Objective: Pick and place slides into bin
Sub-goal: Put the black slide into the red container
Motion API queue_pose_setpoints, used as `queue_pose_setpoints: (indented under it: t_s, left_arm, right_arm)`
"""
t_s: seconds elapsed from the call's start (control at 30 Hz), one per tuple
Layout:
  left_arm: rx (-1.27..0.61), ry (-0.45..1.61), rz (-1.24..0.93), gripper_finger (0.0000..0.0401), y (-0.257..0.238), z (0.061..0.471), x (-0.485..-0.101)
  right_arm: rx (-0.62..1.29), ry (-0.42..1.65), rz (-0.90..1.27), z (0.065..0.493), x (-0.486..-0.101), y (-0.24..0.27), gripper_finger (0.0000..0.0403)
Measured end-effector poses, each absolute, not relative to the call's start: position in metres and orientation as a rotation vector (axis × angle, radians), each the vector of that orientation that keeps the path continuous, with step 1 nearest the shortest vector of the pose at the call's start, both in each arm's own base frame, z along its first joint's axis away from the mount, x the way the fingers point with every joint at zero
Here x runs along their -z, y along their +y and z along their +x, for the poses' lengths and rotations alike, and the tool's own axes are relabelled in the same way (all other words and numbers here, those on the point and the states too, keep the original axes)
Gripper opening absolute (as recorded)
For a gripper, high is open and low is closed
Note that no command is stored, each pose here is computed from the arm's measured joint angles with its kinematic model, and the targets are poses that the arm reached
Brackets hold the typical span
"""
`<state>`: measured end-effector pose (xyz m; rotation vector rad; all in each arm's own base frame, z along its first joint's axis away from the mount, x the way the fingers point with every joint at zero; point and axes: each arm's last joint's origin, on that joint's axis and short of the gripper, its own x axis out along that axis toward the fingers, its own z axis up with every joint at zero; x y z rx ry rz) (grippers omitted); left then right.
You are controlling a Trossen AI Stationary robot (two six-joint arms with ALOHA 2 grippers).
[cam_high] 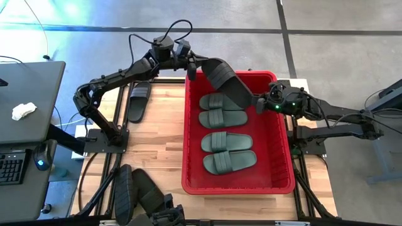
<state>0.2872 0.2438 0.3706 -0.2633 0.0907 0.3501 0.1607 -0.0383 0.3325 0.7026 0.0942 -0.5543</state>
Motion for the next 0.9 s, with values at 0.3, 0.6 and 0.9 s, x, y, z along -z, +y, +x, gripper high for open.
queue_pose_setpoints:
  t_s: [0.3, 0.6, 0.9]
  left_arm:
    - [-0.155, 0.079, -0.094, 0.0054, 0.245, 0.28, -0.377]
    - [0.006, 0.066, -0.108, 0.0148, 0.259, 0.259, -0.379]
    - [0.232, 0.056, -0.109, 0.0201, 0.256, 0.254, -0.381]
  right_arm:
    - [0.562, 0.094, 0.662, 0.157, -0.334, -0.038, 0.0034]
    - [0.579, 0.166, 0.667, 0.127, -0.352, -0.033, 0.0034]
    - [0.59, 0.368, 0.73, 0.116, -0.401, -0.042, 0.0034]
